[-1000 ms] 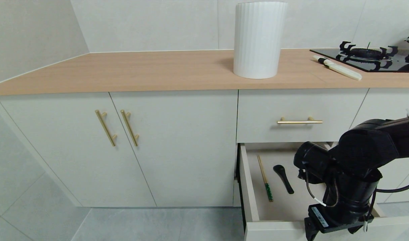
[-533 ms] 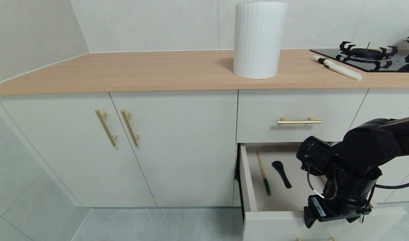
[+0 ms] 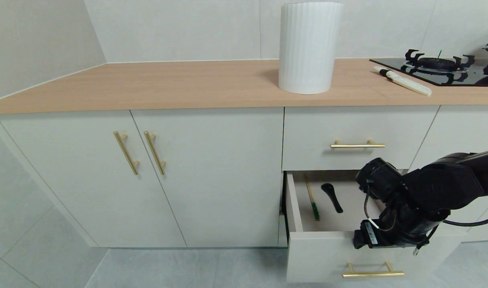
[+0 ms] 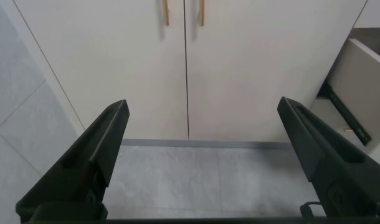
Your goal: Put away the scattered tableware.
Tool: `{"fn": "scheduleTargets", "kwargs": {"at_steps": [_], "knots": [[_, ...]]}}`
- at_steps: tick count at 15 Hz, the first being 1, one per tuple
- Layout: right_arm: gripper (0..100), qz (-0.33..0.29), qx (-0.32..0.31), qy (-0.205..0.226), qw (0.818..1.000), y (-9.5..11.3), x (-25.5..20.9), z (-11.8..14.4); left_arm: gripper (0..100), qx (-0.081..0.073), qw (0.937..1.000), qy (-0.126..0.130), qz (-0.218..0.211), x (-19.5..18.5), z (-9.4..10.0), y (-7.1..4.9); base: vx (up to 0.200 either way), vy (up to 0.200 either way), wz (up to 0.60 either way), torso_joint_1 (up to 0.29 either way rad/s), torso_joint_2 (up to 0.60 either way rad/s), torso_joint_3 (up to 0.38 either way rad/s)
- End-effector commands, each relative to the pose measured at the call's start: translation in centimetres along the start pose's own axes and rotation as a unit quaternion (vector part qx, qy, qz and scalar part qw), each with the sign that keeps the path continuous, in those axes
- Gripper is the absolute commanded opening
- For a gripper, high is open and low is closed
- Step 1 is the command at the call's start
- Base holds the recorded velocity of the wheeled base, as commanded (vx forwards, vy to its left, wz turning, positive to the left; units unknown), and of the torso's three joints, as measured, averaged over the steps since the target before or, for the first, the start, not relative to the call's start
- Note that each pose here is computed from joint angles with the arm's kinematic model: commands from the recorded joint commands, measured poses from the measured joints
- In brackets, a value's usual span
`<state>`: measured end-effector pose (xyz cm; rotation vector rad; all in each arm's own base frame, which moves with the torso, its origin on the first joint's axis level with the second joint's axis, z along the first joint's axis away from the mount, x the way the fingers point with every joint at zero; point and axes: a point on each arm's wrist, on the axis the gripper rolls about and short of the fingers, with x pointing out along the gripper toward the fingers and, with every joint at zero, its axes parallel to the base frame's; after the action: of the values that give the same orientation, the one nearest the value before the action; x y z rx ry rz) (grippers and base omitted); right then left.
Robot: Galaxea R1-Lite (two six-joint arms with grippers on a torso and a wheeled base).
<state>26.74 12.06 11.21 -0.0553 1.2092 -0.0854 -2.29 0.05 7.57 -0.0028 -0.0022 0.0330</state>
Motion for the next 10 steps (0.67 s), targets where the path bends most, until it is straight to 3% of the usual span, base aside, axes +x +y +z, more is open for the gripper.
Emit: {"fn": "scheduleTargets", "kwargs": {"at_steps": [1,10], "knots": [[100,-0.004,0.005,-0.004,1.0,-0.4,0.3,-0.3,100,0.0,1.0,0.0,0.0,0.0,0.0,0.0,0.0,0.0,0.0,0.0,0.0,0.0],[100,0.013,0.042,-0.132,0.99,-0.2,2.3,0.2,100,0.0,1.0,0.0,0.0,0.0,0.0,0.0,0.0,0.0,0.0,0.0,0.0,0.0]]}}
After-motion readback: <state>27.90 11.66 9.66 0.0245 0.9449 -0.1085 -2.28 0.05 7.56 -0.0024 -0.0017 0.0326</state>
